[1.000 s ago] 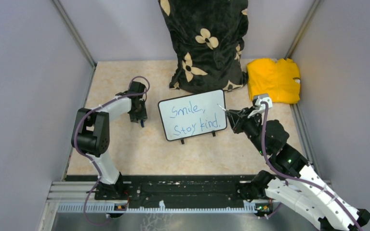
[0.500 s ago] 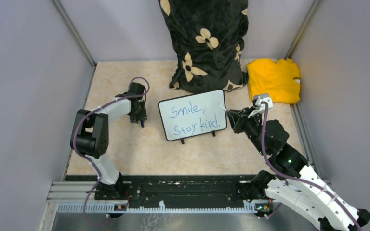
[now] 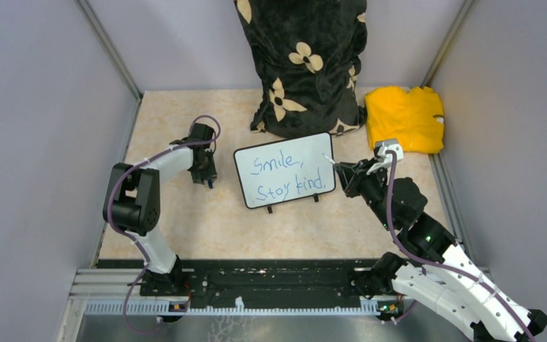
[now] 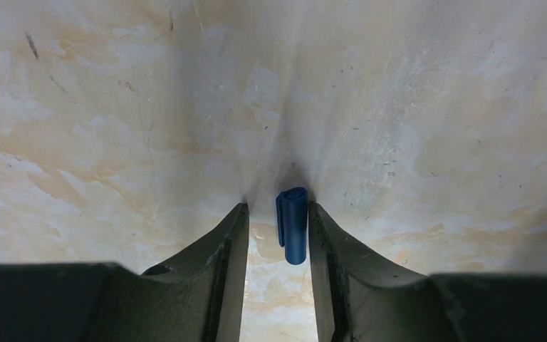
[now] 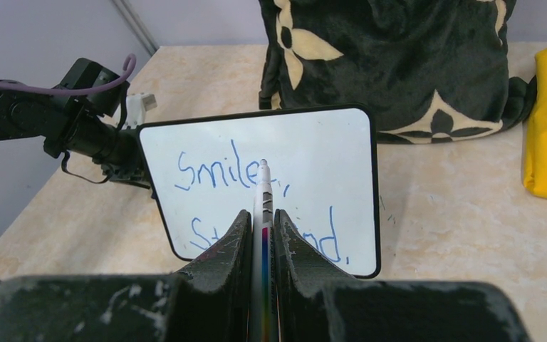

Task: Write a sentence on the whiteboard
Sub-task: Close the whiteboard marker at the center of the board.

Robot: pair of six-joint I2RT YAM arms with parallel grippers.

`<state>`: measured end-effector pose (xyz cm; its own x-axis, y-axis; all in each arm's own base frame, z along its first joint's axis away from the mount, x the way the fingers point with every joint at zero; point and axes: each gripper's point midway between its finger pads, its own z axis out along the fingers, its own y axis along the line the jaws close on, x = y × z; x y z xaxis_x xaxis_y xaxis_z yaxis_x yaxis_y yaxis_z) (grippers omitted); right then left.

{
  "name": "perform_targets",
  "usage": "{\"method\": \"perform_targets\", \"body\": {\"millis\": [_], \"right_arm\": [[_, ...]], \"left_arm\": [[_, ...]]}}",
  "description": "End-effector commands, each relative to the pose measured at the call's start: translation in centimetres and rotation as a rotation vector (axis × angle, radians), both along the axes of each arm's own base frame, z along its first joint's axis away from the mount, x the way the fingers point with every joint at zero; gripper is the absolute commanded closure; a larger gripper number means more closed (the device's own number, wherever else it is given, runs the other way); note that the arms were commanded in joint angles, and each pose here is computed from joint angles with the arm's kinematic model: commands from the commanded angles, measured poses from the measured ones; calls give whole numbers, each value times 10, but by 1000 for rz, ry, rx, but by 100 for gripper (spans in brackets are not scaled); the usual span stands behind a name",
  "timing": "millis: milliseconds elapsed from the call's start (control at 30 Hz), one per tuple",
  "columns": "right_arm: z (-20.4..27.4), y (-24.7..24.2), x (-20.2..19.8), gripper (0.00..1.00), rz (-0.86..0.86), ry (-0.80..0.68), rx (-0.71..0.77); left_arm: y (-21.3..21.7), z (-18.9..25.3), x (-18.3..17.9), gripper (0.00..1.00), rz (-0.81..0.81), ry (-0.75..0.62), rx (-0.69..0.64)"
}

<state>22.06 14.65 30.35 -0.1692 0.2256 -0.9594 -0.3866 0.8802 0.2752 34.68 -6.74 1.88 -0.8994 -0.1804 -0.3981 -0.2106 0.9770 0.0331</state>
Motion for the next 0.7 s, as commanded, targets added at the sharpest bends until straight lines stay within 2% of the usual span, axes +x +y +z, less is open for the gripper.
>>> {"method": "perform_targets", "body": {"millis": [0,433,667], "right_arm": [[13,-4,-2,100,-14,-28,32],[8,-5,-1,100,-19,-16,28],[7,-5,-2,100,-20,-10,28]], "left_arm": [[2,-27,-33,60,-10,132,9],[1,-32,-36,74,-16,132,1],[-1,-32,-36,93,-21,127,-13]]}}
